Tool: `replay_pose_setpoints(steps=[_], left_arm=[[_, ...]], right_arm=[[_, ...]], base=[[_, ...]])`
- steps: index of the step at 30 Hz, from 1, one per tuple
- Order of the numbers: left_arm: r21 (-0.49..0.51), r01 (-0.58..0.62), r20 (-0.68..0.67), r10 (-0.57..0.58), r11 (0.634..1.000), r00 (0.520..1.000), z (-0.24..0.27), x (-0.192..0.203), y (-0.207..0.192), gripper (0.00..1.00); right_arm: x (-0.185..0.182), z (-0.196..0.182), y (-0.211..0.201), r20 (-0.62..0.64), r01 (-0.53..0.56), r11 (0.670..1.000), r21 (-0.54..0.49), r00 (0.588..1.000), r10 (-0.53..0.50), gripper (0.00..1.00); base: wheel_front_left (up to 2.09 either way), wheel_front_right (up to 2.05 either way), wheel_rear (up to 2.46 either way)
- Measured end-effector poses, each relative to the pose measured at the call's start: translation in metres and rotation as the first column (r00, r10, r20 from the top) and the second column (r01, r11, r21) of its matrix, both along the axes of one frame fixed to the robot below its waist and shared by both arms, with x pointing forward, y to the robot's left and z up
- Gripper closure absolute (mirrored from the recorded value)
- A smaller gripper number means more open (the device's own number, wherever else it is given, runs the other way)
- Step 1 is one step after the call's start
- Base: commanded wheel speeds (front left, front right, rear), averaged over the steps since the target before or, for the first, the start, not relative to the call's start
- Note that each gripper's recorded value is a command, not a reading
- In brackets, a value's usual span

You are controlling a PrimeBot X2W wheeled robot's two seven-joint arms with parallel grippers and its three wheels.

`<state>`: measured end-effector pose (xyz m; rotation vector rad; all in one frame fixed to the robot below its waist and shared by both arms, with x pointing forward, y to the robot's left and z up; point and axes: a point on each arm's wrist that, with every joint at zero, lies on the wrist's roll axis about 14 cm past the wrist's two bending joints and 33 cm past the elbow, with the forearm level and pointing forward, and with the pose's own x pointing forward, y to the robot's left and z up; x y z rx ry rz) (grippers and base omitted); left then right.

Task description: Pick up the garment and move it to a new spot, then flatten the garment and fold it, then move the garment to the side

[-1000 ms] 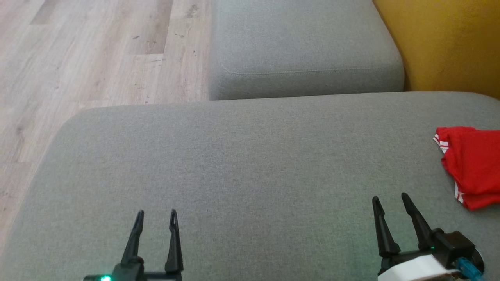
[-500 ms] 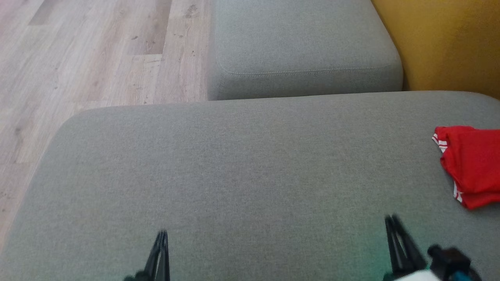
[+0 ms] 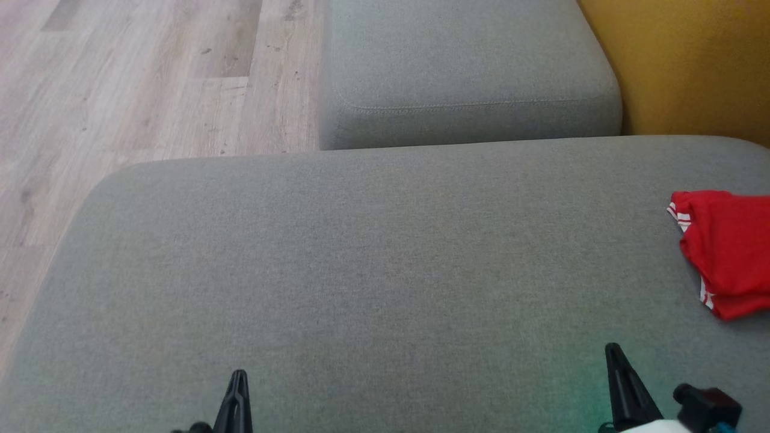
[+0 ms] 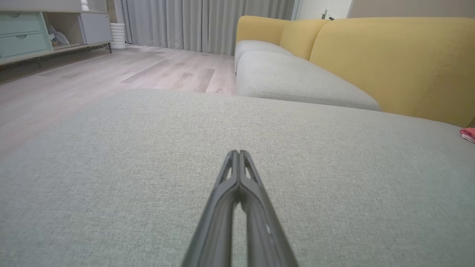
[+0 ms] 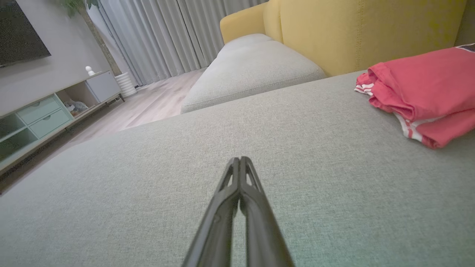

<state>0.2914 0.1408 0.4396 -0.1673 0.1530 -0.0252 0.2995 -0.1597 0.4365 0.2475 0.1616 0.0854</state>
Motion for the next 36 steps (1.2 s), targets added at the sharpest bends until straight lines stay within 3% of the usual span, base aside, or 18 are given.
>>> replay_pose_setpoints(steps=[18,36], left_arm=[[-0.203,-0.062,-0.051,0.052,0.977,0.997,-0.002,0.011,0.009,1.00],[-0.407,-0.123,-0.098,0.091,0.905,0.991,-0.001,0.024,0.017,1.00]], right_arm=[[0.009,0.001,-0.013,-0.038,0.088,0.979,0.182,0.996,-0.082,1.00],[0.021,0.005,-0.022,-0.078,0.161,0.915,0.371,0.987,-0.142,1.00]], base=[[0.00,0.00,0.00],[0.00,0.00,0.00]])
